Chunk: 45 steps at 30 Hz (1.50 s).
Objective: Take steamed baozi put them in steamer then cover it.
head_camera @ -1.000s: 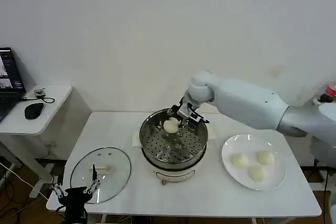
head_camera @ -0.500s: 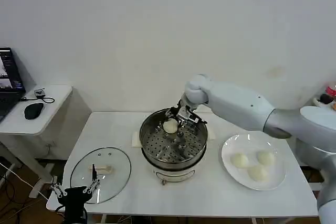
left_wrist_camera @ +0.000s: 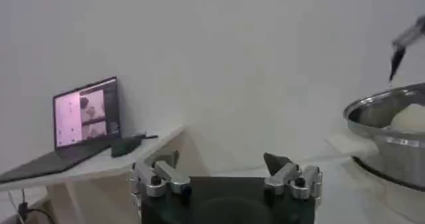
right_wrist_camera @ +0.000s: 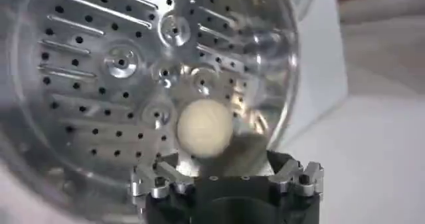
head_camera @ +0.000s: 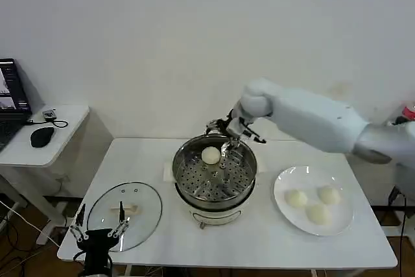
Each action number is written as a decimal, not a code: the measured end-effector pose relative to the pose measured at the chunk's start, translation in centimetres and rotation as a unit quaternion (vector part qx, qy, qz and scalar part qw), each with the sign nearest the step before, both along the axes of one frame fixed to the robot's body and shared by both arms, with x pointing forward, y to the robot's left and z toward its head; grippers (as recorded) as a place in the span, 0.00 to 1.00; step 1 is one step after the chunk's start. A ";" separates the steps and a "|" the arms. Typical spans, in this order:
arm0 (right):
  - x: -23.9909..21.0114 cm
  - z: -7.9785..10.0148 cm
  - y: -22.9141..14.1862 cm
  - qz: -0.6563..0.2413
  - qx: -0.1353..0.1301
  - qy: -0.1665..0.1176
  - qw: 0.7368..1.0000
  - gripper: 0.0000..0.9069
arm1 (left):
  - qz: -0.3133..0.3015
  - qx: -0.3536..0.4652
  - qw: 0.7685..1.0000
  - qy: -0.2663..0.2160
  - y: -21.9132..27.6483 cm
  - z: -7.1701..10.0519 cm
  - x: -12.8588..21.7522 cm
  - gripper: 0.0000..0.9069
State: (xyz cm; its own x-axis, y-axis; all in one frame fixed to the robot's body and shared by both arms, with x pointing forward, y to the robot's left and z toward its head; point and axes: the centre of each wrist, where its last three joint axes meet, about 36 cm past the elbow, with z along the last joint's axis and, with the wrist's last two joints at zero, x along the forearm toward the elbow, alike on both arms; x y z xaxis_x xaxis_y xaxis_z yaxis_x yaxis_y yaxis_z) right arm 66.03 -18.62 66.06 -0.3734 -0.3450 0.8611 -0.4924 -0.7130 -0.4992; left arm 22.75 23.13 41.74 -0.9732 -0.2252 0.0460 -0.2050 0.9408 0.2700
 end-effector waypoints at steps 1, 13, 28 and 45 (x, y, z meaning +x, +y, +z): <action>-0.4 0.3 -1.3 -0.016 0.002 -0.001 1.000 1.00 | -0.004 0.001 1.000 0.001 0.0 0.0 0.1 1.00; -7.5 -1.1 -15.8 -0.222 0.000 0.026 0.975 1.00 | -0.056 0.014 0.998 0.008 0.1 -0.4 1.5 1.00; -12.8 -9.8 -20.7 -0.341 -0.009 0.103 0.934 1.00 | -0.051 0.004 0.999 0.006 1.7 1.1 2.4 1.00; -10.5 -17.8 -20.2 -0.385 0.003 0.145 0.911 1.00 | -0.044 -0.009 0.999 0.021 2.5 1.9 1.9 1.00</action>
